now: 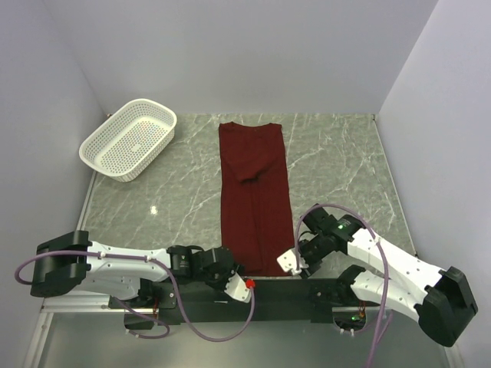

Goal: Fold and stack the t-shirts
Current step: Fold the tshirt

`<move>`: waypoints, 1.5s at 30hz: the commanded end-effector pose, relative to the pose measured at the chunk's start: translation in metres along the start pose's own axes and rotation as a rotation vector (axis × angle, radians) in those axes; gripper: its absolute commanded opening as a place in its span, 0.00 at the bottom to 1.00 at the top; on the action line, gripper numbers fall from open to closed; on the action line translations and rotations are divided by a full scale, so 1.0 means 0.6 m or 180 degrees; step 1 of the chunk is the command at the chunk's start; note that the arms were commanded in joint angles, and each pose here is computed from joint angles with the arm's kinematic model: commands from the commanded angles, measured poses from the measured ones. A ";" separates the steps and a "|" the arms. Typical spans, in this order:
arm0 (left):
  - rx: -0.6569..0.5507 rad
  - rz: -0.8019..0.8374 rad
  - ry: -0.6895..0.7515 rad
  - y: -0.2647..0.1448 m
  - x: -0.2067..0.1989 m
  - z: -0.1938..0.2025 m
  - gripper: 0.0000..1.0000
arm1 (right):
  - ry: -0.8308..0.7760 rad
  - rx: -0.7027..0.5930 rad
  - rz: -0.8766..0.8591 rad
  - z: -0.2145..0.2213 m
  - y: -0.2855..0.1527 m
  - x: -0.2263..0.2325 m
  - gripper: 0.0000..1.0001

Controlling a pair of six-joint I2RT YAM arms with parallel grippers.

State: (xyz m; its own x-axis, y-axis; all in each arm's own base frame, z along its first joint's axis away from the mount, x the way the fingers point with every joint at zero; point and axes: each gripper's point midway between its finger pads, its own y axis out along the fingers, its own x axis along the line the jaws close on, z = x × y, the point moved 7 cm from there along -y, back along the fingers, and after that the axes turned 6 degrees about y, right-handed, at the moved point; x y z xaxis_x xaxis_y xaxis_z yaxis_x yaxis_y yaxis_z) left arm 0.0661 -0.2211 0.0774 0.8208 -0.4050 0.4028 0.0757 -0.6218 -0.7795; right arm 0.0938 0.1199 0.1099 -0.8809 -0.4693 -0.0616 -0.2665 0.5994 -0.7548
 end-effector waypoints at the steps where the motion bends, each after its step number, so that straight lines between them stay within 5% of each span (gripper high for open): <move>1: 0.0424 -0.0244 0.0005 -0.006 0.011 0.047 0.50 | -0.0081 -0.0001 0.0101 -0.005 0.004 -0.016 0.54; 25: 0.0947 -0.0353 -0.0328 0.021 0.038 0.089 0.39 | -0.0131 -0.0092 0.0166 -0.003 0.010 -0.008 0.54; 29: 0.1037 -0.0486 -0.0415 0.023 0.046 0.091 0.47 | -0.0155 -0.0103 0.0186 -0.004 0.009 -0.004 0.54; 37: 0.0903 -0.0872 -0.0498 -0.006 0.068 0.077 0.41 | -0.0184 -0.0096 0.0245 -0.004 0.007 -0.002 0.54; 45: 0.0865 -0.0878 -0.0448 -0.032 0.074 0.067 0.47 | -0.0175 -0.0094 0.0292 -0.004 0.006 -0.006 0.54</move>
State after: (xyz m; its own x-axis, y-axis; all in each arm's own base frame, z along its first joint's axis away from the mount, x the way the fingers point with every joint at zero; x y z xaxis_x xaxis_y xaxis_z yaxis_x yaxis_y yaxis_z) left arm 0.0748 -0.2226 0.0739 0.9134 -0.2817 0.2937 0.0687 -0.6046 -0.7935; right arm 0.0948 0.1227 0.1078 -0.8820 -0.4473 -0.1483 -0.2032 0.6448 -0.7369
